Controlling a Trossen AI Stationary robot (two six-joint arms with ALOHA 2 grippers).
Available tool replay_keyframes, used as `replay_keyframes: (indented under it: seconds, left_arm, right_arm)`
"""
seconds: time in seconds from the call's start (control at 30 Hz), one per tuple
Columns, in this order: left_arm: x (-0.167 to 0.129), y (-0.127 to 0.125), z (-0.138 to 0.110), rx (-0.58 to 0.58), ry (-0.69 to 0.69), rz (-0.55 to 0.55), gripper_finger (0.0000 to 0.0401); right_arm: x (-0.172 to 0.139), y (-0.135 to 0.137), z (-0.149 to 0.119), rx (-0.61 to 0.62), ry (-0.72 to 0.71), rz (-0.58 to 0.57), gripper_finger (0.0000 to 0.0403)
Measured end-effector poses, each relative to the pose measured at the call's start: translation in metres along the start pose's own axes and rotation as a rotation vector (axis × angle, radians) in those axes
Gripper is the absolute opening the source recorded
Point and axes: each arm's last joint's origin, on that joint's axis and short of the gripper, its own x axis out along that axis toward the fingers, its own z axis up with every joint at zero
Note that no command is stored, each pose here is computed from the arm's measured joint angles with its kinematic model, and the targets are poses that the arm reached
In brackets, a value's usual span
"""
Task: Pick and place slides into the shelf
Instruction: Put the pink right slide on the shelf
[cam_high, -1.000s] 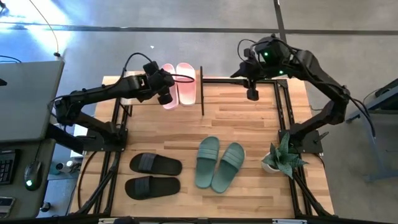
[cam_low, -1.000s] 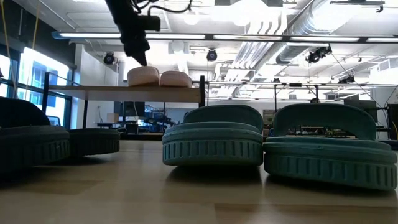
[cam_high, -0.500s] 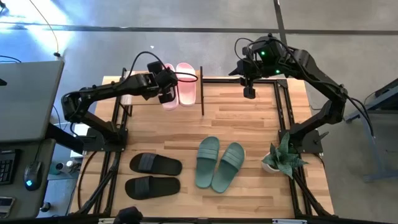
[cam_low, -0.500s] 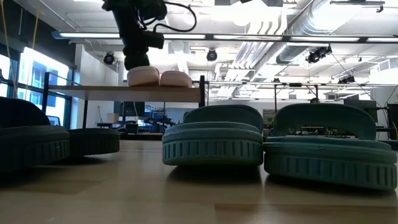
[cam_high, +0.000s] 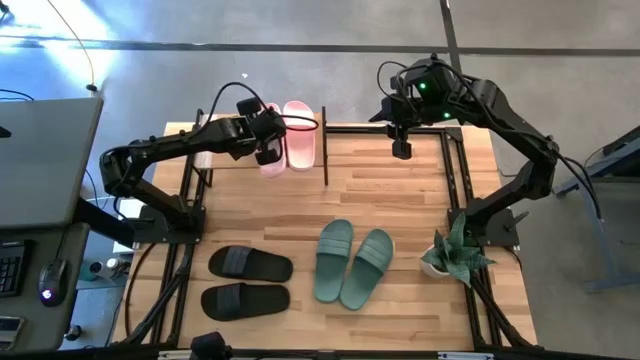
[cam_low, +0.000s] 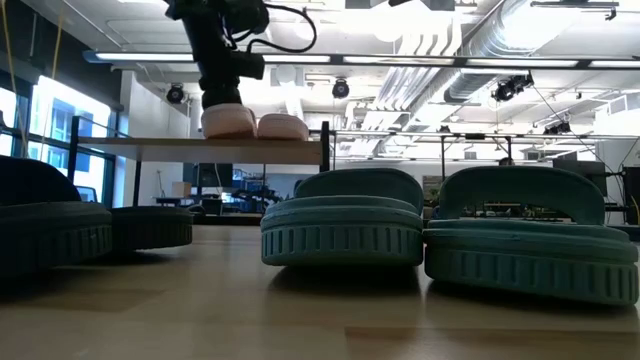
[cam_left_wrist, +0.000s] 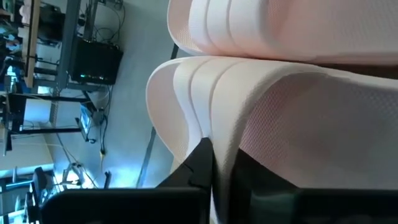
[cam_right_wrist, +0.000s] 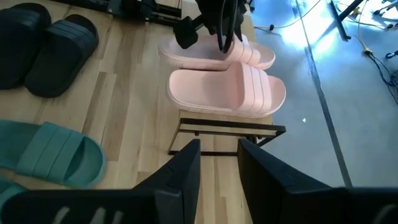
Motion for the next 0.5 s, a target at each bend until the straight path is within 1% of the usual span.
replay_keyframes:
  seconds: [0.07,0.13,0.2,0.37,0.5]
  left_arm:
    - [0.0,0.0003,-0.0001,0.0,0.003,0.009,0.001]
    - [-0.0002,0.0011,-0.0008,0.008,0.023,0.046,0.0014]
    - [-0.001,0.0018,-0.0019,0.028,0.038,0.073,0.0008]
    - [-0.0023,0.0036,-0.0021,0.032,0.039,0.093,0.0007]
    - [-0.001,0.0033,-0.0002,0.072,0.031,0.093,0.0004]
  right_arm:
    - [0.0,0.0002,-0.0003,0.0,0.004,0.001,0.0096]
    - [0.0,0.0002,-0.0004,0.0,0.005,0.002,0.0096]
    - [0.0,0.0002,-0.0004,0.0,0.005,0.002,0.0096]
    - [0.0,0.0002,-0.0005,0.0,0.005,0.002,0.0096]
    - [0.0,0.0002,-0.0004,-0.004,0.005,0.002,0.0096]
